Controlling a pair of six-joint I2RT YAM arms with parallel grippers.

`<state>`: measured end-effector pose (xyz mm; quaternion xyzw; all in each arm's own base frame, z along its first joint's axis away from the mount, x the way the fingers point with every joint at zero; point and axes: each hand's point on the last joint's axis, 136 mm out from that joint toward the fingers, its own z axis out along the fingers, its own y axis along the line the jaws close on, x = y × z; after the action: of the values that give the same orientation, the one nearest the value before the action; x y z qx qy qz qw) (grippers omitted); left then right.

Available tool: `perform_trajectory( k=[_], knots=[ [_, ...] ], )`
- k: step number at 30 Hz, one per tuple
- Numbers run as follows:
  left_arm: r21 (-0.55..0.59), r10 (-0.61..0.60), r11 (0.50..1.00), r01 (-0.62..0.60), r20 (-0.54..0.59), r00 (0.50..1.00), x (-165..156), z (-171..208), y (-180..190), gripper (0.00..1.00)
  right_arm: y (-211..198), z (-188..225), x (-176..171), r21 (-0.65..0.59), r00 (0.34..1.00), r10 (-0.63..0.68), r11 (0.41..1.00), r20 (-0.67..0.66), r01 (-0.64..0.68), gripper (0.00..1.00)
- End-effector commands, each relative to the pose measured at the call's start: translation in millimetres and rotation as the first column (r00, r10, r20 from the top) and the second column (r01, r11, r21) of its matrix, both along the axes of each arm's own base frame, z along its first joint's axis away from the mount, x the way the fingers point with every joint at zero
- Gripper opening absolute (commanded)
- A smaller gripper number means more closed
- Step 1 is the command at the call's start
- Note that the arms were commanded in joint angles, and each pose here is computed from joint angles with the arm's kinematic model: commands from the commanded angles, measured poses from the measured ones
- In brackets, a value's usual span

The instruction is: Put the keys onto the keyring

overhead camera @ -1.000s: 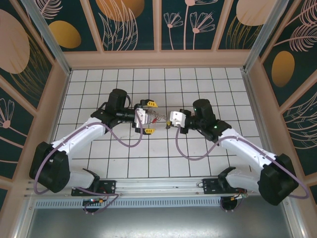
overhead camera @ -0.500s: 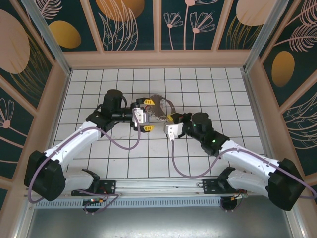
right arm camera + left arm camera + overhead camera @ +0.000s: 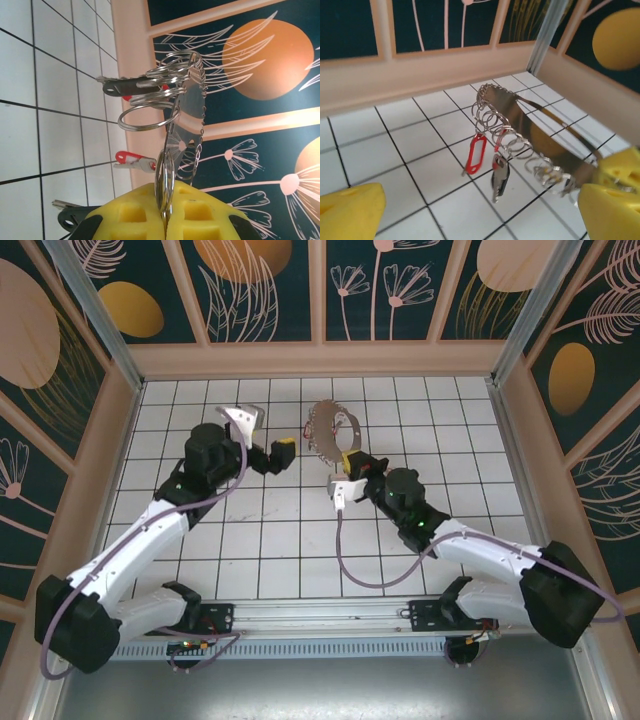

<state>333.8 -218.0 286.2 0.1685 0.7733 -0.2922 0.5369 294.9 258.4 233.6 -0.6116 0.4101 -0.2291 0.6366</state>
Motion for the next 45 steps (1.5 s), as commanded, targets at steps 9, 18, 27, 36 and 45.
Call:
perform_trajectory(
  k=[9,18,27,36,45],
  knots=[
    [-0.557,-0.338,0.826,0.084,-0.370,0.865,30.1,22.2,-32.2,0.85,-7.4,19.0,15.5,-0.045,0.974,-0.085,0.994,0.208,0.096,0.00],
    [-0.605,-0.432,0.793,0.080,-0.464,0.774,37.2,-2.8,-48.5,0.76,-6.0,14.0,12.5,-0.131,0.972,-0.061,0.987,0.229,0.093,0.00],
    [-0.631,-0.553,0.758,0.169,-0.484,0.678,13.4,-10.2,-74.4,0.65,-3.5,21.1,18.0,-0.095,0.968,-0.079,0.990,0.237,0.104,0.00],
    [-0.601,-0.539,0.783,0.161,-0.528,0.656,10.6,-23.3,-89.2,0.58,-0.2,30.2,22.6,-0.063,0.968,-0.091,0.992,0.236,0.109,0.00],
    [-0.522,-0.379,0.853,-0.017,-0.641,0.667,20.9,-47.8,-74.8,0.66,-12.8,37.6,33.6,0.044,0.972,-0.161,0.987,0.174,0.156,0.00]
  ],
)
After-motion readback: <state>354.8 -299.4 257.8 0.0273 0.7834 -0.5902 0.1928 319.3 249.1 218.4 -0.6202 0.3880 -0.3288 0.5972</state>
